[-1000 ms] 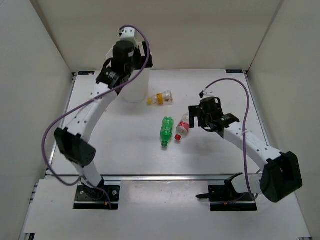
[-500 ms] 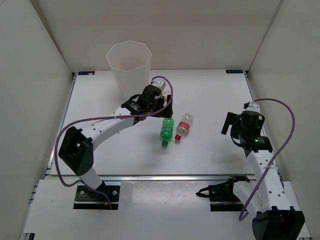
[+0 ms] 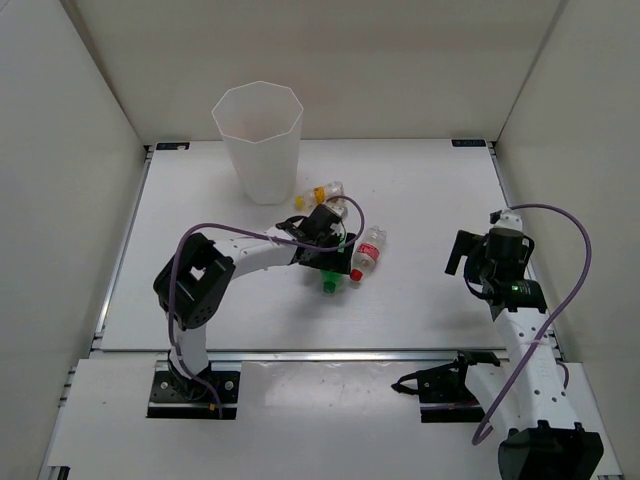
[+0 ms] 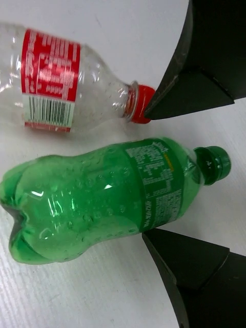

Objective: Put the plastic bottles in the bin

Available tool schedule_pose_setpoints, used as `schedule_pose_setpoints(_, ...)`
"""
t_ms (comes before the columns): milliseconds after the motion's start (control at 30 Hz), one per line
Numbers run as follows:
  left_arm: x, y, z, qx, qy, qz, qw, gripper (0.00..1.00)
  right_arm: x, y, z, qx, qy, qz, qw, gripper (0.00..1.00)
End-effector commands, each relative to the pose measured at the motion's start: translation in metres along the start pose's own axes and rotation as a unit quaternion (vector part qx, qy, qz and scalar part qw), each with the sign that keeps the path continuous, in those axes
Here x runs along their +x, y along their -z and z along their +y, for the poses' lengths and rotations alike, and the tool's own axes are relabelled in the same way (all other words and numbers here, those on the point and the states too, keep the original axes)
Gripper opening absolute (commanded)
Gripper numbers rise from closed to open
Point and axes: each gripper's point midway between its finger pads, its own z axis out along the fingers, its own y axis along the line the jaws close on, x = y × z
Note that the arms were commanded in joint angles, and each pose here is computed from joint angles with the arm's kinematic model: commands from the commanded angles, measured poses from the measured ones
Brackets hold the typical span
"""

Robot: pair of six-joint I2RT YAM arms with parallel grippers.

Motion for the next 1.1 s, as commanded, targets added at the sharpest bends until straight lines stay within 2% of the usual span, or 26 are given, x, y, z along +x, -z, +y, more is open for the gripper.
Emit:
schedule_pose_setpoints(0, -0.012, -0.009, 0.006, -0.008, 0.012, -0.016, 1.000, 0.95, -0.015, -0.003, 0.007, -0.022, -0.010, -0.029, 0.999, 0.99)
schedule_pose_setpoints(33, -0.006, -0.014, 0.009, -0.012, 0.011, -0.007, 1.000, 0.93, -0.017, -0.004, 0.008, -0.024, -0.012, -0.034, 0.999, 0.99)
schedule_pose_setpoints(133, -0.018, -0.018, 0.022, -0.052, 0.003, -0.028, 0.998, 0.81, -0.015, -0.007, 0.012, -0.025, -0.001, -0.032, 0.999, 0.99)
schedule_pose_setpoints(200, -0.035, -0.012, 0.027, -0.068, 0.002, -0.051, 0.996, 0.65, -0.018, -0.008, 0.010, -0.008, 0.014, -0.026, 1.000, 1.00)
schedule_pose_setpoints(233, -0.044, -0.004, 0.030, -0.073, 0.001, -0.064, 0.995, 0.61, -0.024, -0.007, 0.008, -0.002, 0.013, -0.035, 0.999, 0.99)
schedule_pose_setpoints(300, -0.065, 0.016, 0.030, -0.074, 0.003, -0.091, 0.993, 0.47, -0.031, -0.010, 0.004, 0.007, 0.015, -0.039, 0.999, 0.99)
schedule_pose_setpoints(400, -0.110, 0.063, 0.022, -0.067, -0.001, -0.158, 0.985, 0.42, -0.037, -0.016, 0.004, -0.004, 0.001, -0.050, 0.999, 0.99)
schedule_pose_setpoints(467, -0.147, 0.111, 0.011, -0.063, -0.022, -0.224, 0.972, 0.41, -0.042, -0.018, 0.004, -0.009, -0.007, -0.057, 0.998, 0.99)
schedule_pose_setpoints(533, -0.189, 0.161, -0.002, -0.049, -0.035, -0.297, 0.953, 0.46, -0.046, -0.021, 0.003, -0.004, -0.007, -0.056, 0.998, 0.99)
schedule_pose_setpoints(600, -0.219, 0.198, -0.012, -0.016, -0.048, -0.339, 0.939, 0.47, -0.046, -0.026, 0.002, 0.005, 0.008, -0.048, 0.999, 0.99)
schedule_pose_setpoints(667, -0.248, 0.220, 0.003, -0.014, -0.038, -0.365, 0.930, 0.49, -0.045, -0.030, -0.002, 0.027, 0.029, -0.039, 0.998, 0.99)
schedule_pose_setpoints(700, -0.267, 0.241, 0.002, -0.012, -0.044, -0.392, 0.919, 0.49, -0.049, -0.032, -0.010, 0.051, 0.036, -0.038, 0.997, 0.99)
schedule_pose_setpoints(767, -0.300, 0.274, 0.028, -0.052, -0.019, -0.444, 0.894, 0.54, -0.047, -0.036, -0.017, 0.071, 0.052, -0.029, 0.996, 0.99)
schedule_pose_setpoints(800, -0.308, 0.274, 0.045, -0.074, -0.017, -0.450, 0.890, 0.56, -0.049, -0.037, -0.017, 0.073, 0.049, -0.031, 0.996, 0.99)
schedule_pose_setpoints(867, -0.334, 0.298, 0.069, -0.109, 0.006, -0.492, 0.864, 0.56, -0.051, -0.040, -0.014, 0.065, 0.049, -0.034, 0.996, 1.00)
schedule_pose_setpoints(900, -0.342, 0.292, 0.094, -0.127, 0.025, -0.490, 0.862, 0.56, -0.053, -0.042, -0.014, 0.064, 0.044, -0.035, 0.996, 0.99)
schedule_pose_setpoints(933, -0.352, 0.293, 0.100, -0.125, 0.032, -0.497, 0.858, 0.56, -0.055, -0.043, -0.011, 0.056, 0.037, -0.038, 0.997, 0.99)
schedule_pose_setpoints(967, -0.363, 0.306, 0.121, -0.141, 0.047, -0.513, 0.846, 0.55, -0.058, -0.045, -0.007, 0.042, 0.035, -0.043, 0.998, 0.99)
schedule_pose_setpoints(1033, -0.376, 0.286, 0.152, -0.155, 0.068, -0.504, 0.847, 0.57, -0.061, -0.048, -0.001, 0.019, 0.032, -0.045, 0.998, 0.99)
schedule_pose_setpoints(1067, -0.381, 0.292, 0.162, -0.159, 0.077, -0.505, 0.845, 0.63, -0.061, -0.049, 0.001, 0.014, 0.033, -0.040, 0.999, 1.00)
